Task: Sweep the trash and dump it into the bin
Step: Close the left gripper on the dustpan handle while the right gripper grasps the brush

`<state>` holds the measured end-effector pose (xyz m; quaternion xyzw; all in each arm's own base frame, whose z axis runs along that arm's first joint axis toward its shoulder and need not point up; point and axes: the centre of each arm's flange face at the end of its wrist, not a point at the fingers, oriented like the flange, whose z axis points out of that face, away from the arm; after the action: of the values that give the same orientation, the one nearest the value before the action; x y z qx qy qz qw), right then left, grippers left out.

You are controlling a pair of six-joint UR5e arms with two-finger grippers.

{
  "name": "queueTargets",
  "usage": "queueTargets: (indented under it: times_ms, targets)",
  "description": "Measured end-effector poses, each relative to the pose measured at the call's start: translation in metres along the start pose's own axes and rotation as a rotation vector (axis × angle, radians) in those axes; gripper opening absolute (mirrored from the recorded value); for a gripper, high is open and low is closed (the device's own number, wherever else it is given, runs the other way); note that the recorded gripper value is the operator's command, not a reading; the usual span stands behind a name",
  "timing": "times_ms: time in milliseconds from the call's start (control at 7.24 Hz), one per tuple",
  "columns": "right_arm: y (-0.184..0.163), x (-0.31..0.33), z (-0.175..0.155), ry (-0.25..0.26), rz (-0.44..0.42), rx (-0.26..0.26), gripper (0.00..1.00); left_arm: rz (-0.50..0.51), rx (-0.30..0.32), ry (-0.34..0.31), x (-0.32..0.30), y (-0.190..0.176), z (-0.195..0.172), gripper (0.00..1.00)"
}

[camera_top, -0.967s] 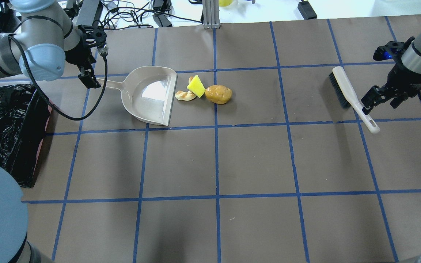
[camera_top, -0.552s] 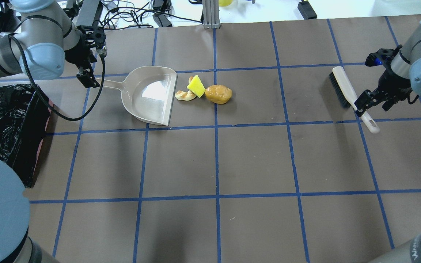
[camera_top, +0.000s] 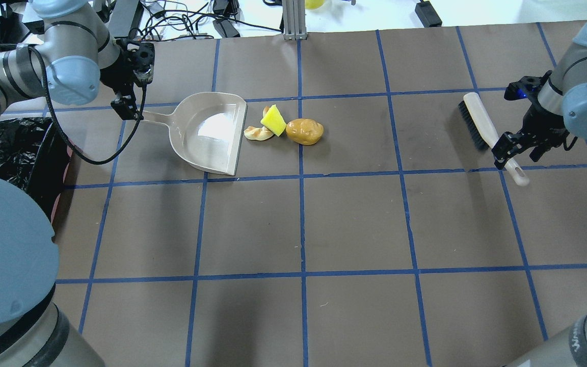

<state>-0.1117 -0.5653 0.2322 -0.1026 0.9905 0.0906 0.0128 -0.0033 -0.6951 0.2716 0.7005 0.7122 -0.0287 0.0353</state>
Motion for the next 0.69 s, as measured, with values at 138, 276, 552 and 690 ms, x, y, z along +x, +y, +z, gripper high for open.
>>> queueTargets:
  times_ms: [138, 276, 552, 690]
  targets:
    - [0.0, 0.0, 0.001, -0.002, 0.003, -0.004, 0.81, 0.023, -0.001, 0.025, -0.001, 0.001, 0.013, 0.96]
    - [0.0, -0.001, 0.002, -0.004, 0.005, -0.007, 0.78, 0.032, -0.001, 0.052, -0.001, 0.001, 0.023, 0.95]
    - [0.0, -0.001, 0.007, -0.01, 0.005, -0.016, 0.74, 0.031, 0.0, 0.091, 0.003, 0.0, 0.033, 0.89]
    - [0.0, 0.0, 0.01, -0.013, 0.005, -0.02, 0.71, 0.027, -0.001, 0.099, 0.004, 0.0, 0.035, 0.7]
